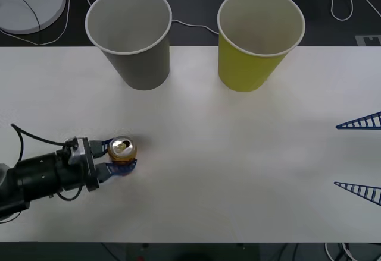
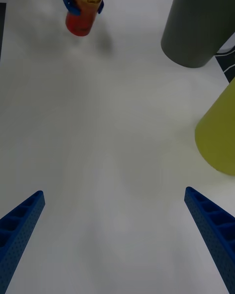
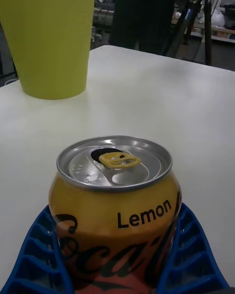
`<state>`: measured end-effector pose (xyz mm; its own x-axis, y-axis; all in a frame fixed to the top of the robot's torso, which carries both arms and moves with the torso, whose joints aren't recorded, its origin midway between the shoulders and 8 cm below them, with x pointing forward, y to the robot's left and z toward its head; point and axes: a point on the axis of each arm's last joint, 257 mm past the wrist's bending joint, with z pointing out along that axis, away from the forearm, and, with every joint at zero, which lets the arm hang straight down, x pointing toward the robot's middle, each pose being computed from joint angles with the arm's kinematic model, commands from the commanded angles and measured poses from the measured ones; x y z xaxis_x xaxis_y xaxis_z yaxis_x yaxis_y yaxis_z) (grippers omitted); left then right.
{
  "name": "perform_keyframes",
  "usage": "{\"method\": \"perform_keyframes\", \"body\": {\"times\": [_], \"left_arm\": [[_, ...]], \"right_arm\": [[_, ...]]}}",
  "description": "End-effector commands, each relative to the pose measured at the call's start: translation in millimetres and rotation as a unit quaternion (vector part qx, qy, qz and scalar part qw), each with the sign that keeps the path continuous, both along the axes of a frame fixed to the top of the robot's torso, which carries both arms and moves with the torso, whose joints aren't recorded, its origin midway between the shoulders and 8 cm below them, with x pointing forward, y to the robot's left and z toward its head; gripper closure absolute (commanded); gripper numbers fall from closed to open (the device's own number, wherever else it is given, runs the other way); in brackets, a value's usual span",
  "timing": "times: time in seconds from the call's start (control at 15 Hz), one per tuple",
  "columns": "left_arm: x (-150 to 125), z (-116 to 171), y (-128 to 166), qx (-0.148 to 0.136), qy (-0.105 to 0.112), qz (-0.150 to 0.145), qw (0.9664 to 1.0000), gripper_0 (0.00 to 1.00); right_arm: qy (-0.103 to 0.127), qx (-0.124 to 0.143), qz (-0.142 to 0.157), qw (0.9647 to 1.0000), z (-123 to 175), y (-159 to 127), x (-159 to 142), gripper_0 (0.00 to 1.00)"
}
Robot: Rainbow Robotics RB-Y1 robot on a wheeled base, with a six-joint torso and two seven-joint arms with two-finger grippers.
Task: Put the can into the green bin and the plastic bottle into the gray bin
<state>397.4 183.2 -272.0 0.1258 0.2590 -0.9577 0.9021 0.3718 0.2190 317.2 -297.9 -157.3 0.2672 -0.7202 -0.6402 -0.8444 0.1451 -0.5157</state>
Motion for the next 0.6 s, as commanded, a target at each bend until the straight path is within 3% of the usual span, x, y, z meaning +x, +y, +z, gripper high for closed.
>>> {"method": "perform_keyframes", "body": {"times": [0.07, 0.33, 0.47, 0.6], "left_arm": [[2.1, 18.0, 11.7, 0.018, 0.033, -0.001, 0.9993, 1.00], [5.7, 49.9, 25.6, 0.059, 0.064, 0.006, 0.9962, 1.00], [8.1, 73.3, 34.0, 0.094, 0.074, 0.019, 0.9926, 1.00], [8.3, 85.8, 37.2, 0.111, 0.081, 0.028, 0.9900, 1.00]], "right_arm": [[0.000, 0.000, 0.000, 1.0000, 0.0, 0.0, 0.0, 0.00], [0.000, 0.000, 0.000, 1.0000, 0.0, 0.0, 0.0, 0.00], [0.000, 0.000, 0.000, 1.0000, 0.0, 0.0, 0.0, 0.00], [0.000, 0.000, 0.000, 1.0000, 0.0, 0.0, 0.0, 0.00]]}}
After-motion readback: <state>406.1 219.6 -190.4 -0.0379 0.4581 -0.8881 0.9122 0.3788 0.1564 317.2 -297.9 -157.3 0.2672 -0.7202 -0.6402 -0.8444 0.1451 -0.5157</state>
